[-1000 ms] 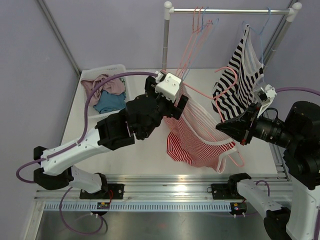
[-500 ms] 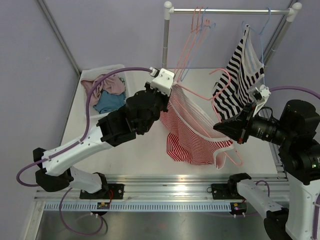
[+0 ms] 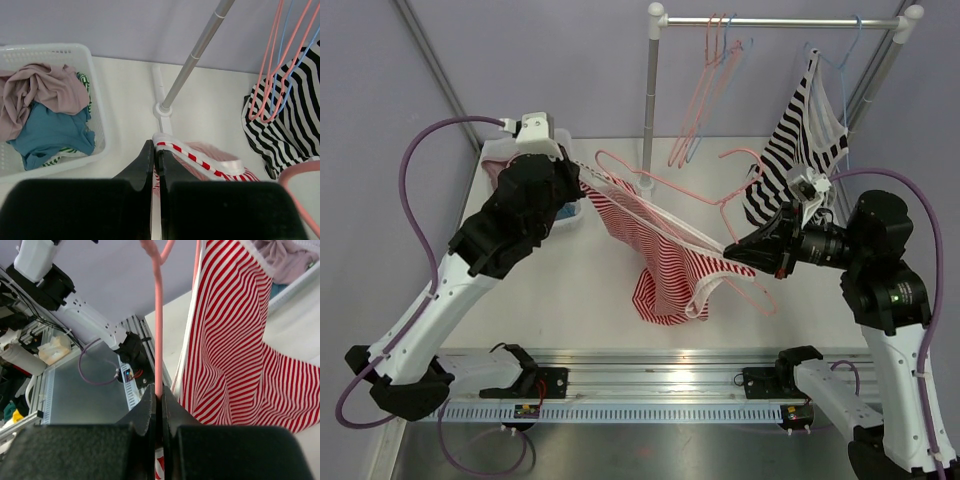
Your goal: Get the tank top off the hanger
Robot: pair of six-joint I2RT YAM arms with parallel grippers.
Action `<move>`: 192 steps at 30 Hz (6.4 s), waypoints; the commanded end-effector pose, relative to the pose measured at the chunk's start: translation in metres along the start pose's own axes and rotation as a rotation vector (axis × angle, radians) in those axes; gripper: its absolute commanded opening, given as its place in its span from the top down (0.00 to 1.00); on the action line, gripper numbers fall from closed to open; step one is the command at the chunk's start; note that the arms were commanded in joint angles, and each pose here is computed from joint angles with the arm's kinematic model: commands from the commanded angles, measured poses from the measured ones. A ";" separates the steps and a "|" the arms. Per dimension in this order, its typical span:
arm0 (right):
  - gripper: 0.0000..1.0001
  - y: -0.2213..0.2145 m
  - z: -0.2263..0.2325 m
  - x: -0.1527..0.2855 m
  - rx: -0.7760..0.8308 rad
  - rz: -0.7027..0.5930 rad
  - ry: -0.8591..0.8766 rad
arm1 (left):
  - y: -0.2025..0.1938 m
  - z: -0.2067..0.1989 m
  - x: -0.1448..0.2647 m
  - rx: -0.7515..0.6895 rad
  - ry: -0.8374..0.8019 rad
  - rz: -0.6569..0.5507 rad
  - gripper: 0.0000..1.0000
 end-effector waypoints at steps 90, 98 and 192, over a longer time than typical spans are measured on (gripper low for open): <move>0.11 0.203 -0.195 -0.005 -0.015 -0.345 -1.067 | -0.133 0.037 0.064 -0.071 -0.180 0.286 0.01; 0.01 0.156 -0.137 0.023 -0.028 -0.338 -1.025 | -0.156 -0.013 0.042 -0.111 -0.241 0.383 0.01; 0.01 0.021 -0.016 0.027 -0.093 -0.410 -0.403 | -0.200 0.218 -0.287 0.103 0.130 0.890 0.93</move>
Point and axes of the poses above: each gripper's point midway between its finger pads, its own x axis back along the fingers, its own z axis along the line the jaws close on, y = z × x, the point moved 6 cm from there along x, back along the fingers, and after that the axes turned 11 degrees about -x, right-handed, at the moved point
